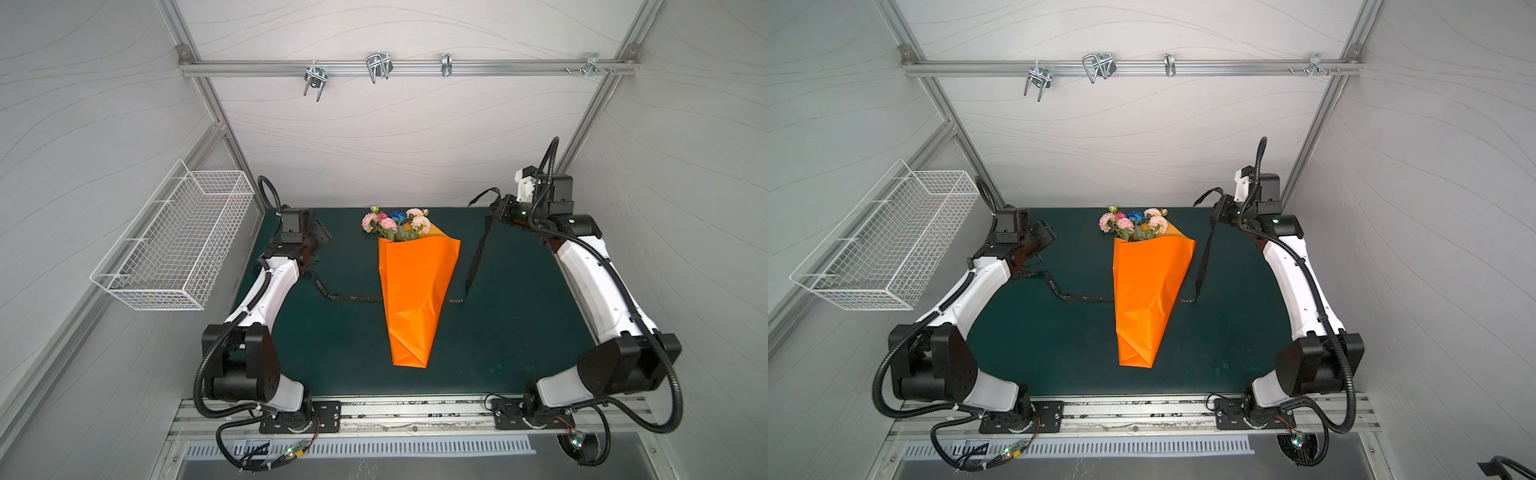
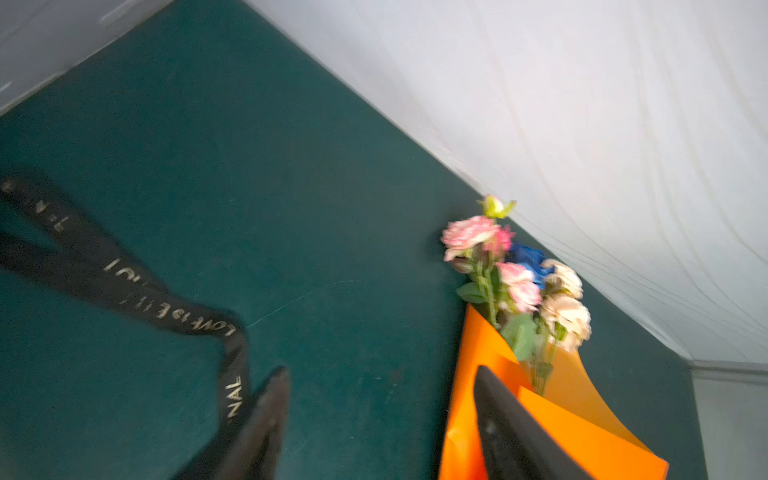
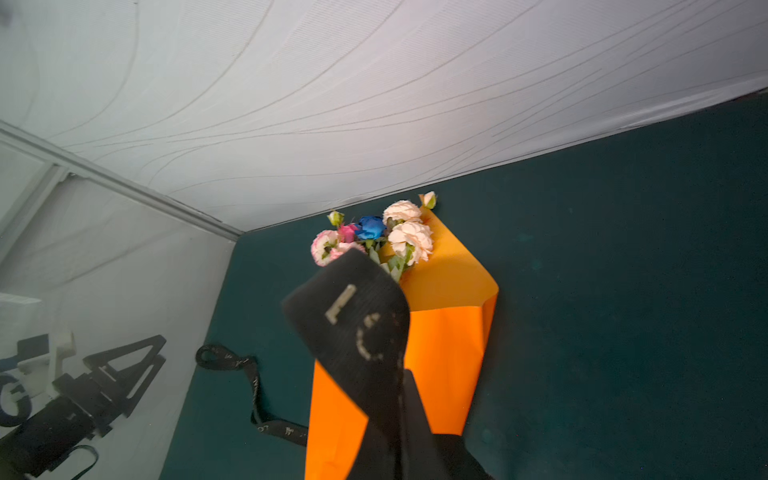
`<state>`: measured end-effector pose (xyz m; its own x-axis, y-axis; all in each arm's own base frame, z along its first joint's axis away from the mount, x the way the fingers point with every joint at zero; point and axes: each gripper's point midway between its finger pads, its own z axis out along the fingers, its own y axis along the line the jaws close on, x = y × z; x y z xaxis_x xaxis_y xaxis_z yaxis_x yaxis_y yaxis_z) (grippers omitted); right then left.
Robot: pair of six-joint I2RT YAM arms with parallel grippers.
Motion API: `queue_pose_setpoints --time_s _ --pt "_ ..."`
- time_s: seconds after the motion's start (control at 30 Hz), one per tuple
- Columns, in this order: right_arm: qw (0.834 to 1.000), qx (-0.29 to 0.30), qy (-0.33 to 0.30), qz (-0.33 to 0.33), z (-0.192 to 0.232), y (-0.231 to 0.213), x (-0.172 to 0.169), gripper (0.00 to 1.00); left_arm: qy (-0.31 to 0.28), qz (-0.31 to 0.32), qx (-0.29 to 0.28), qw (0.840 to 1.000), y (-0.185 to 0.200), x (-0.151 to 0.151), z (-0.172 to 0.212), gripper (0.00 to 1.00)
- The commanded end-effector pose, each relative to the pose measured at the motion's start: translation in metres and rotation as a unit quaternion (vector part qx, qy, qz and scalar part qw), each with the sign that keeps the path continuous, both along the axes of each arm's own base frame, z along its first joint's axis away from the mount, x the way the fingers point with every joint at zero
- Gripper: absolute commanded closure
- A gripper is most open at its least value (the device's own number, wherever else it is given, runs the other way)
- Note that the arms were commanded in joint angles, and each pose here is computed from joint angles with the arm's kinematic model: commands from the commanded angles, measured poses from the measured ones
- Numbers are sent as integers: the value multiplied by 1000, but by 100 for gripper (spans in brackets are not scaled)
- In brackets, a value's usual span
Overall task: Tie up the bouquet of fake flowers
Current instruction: 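Lift both ribbon ends up and forward beside the cone's flower end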
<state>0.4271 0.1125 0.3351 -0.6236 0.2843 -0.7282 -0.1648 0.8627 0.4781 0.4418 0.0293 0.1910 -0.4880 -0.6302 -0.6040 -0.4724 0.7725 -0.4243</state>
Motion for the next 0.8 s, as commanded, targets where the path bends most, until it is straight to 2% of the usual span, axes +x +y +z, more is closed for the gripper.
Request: queue_pose_setpoints --time_s 0.0,0.07,0.13,0.2,0.33,0.43,0.63,0.77 --pt "999 -24 15 -23 -12 -17 -8 100 121 61 -14 991 46 -13 -46 21" --pt "999 -11 19 -29 -17 -22 -4 100 128 94 -70 985 60 -12 -69 21" --pt "999 4 26 -31 -24 -26 0 100 100 129 -144 976 62 -6 -90 19" --pt "999 15 34 -29 -30 -28 4 100 86 157 -193 965 62 0 -108 19" --pt "998 19 42 -29 -37 -30 9 100 104 185 -228 950 59 6 -136 20" --pt "998 23 42 -34 -39 -31 10 100 116 205 -234 943 58 -1 -151 23" --pt "998 36 46 -30 -41 -27 13 100 120 203 -253 938 48 1 -170 26" --pt "998 36 48 -33 -44 -27 13 100 124 189 -269 936 40 10 -181 33"
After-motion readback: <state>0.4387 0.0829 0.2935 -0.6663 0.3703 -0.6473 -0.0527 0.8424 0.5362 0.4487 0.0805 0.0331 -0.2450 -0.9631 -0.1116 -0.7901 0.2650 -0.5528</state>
